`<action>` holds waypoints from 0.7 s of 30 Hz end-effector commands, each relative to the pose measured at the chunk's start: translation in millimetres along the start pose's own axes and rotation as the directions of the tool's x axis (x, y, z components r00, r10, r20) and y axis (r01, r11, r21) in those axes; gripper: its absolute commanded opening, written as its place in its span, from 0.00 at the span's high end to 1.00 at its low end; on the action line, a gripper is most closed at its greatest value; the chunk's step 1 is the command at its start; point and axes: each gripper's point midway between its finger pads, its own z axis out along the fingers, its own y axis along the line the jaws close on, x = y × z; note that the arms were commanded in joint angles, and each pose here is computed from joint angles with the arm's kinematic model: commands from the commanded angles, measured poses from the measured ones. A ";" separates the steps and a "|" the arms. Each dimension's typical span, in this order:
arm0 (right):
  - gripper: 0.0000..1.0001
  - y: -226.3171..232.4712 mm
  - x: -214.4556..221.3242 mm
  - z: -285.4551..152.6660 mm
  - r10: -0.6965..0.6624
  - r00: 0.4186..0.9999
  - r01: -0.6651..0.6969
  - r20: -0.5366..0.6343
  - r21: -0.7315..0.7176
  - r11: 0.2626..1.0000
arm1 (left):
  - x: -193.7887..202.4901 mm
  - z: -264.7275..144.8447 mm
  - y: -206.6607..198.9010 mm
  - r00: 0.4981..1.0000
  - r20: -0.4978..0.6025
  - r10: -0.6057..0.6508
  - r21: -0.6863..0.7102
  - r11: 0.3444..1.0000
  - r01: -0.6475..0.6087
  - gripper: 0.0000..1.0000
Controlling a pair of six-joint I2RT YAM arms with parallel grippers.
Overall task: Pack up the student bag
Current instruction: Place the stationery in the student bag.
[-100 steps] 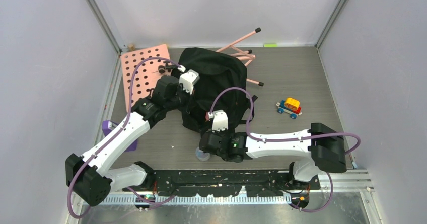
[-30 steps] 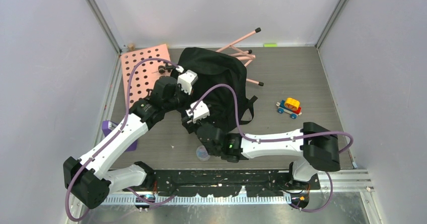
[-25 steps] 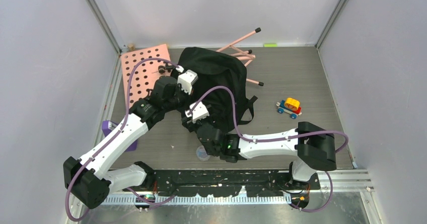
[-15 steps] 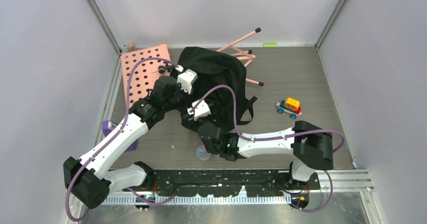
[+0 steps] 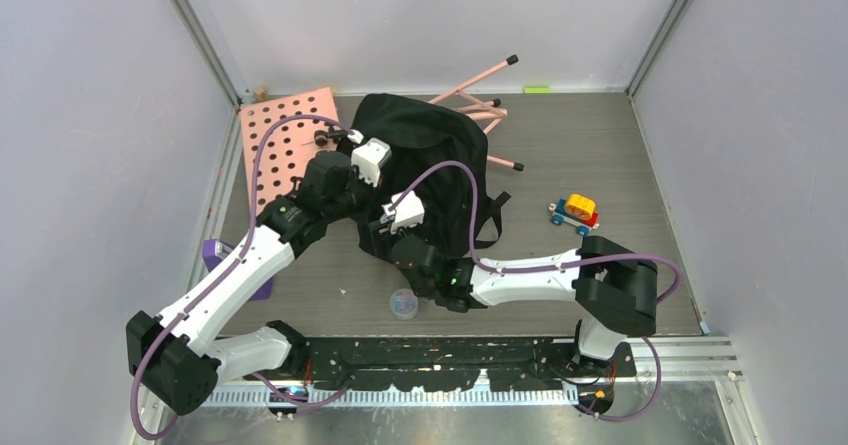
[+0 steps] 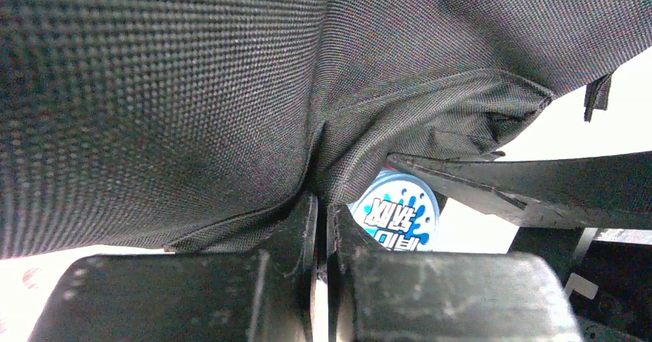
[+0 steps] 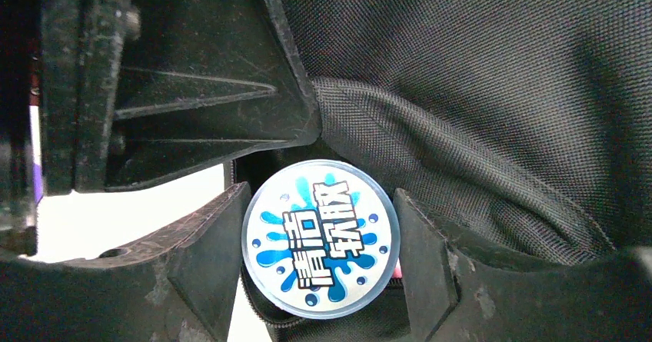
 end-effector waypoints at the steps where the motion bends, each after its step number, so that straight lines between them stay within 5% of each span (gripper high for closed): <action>1: 0.56 -14.5 -9.9 5.3 0.060 0.998 -0.060 0.014 0.049 0.997 | -45.5 -19.2 -4.9 0.986 0.166 -0.001 0.015 1.000 -0.002 1.00; 10: 0.21 -12.7 -30.9 -9.4 0.006 0.999 -0.007 -0.039 -0.023 1.000 | -44.0 -18.4 -4.1 0.987 0.161 0.000 0.012 1.000 -0.002 1.00; 21: 0.16 4.4 -32.9 -46.5 -0.098 0.974 0.027 -0.203 -0.330 0.944 | -44.7 -19.4 -5.0 0.986 0.165 -0.001 0.016 1.000 -0.002 1.00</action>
